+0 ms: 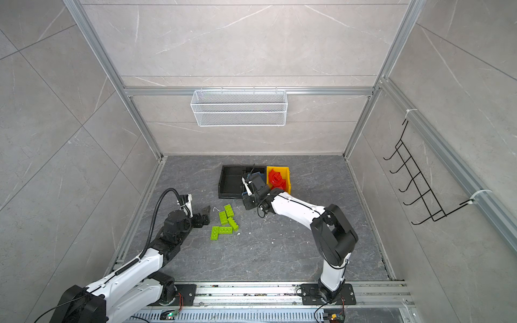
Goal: Sort the legos into containers by color
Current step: 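Carry the blue brick into the black bin and release, then draw the right arm back while the left gripper moves over green bricks, then lower the left gripper and grasp a lime-green brick, then carry the green brick into the empty black bin and release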
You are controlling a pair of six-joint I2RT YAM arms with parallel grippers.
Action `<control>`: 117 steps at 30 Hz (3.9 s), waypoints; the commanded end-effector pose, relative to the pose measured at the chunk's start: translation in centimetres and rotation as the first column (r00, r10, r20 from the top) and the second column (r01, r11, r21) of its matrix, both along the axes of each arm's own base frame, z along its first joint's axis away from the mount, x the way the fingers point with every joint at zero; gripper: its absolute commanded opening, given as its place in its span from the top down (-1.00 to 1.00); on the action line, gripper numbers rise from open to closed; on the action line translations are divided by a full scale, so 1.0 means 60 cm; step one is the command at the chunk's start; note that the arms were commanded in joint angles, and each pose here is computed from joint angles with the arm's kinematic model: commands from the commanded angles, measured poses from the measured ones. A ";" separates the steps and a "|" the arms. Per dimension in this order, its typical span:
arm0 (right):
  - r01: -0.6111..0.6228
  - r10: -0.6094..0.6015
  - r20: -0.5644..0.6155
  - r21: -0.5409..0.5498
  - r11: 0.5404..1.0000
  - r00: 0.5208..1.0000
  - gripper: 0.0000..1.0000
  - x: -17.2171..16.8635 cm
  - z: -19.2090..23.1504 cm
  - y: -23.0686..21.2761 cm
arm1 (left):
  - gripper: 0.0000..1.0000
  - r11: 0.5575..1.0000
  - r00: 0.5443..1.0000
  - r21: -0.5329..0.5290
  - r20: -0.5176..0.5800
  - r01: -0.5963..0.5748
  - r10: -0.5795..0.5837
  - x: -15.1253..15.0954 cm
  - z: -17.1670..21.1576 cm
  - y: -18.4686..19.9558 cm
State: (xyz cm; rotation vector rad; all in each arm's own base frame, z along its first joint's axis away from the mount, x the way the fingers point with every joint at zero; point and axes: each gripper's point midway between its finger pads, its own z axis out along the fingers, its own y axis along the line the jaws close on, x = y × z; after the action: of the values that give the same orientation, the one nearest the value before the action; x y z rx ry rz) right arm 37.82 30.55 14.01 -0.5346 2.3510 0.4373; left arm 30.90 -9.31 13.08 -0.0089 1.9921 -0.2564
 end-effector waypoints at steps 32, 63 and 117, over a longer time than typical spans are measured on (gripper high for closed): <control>0.097 -0.096 -0.035 0.039 0.995 0.995 -0.10 0.218 -0.017 -0.056 | -0.99 0.994 0.931 -0.058 -0.359 -0.094 0.068 -0.071 -0.018 0.015; -0.155 -0.154 0.582 0.447 0.881 0.799 -0.98 -0.107 0.220 -0.186 | -0.70 0.927 0.741 0.306 -0.669 0.216 0.048 -0.116 -0.126 -0.091; -0.090 -0.134 0.451 0.441 0.893 0.882 -0.76 -0.101 0.156 -0.181 | 0.55 0.971 0.764 0.182 -0.645 0.156 -0.002 -0.098 -0.083 -0.077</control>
State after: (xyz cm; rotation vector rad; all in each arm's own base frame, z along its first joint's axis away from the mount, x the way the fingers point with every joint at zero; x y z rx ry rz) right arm 31.32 19.85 22.66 -0.3360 1.7030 0.7566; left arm 23.94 -13.70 5.53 0.1340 2.7729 -0.0672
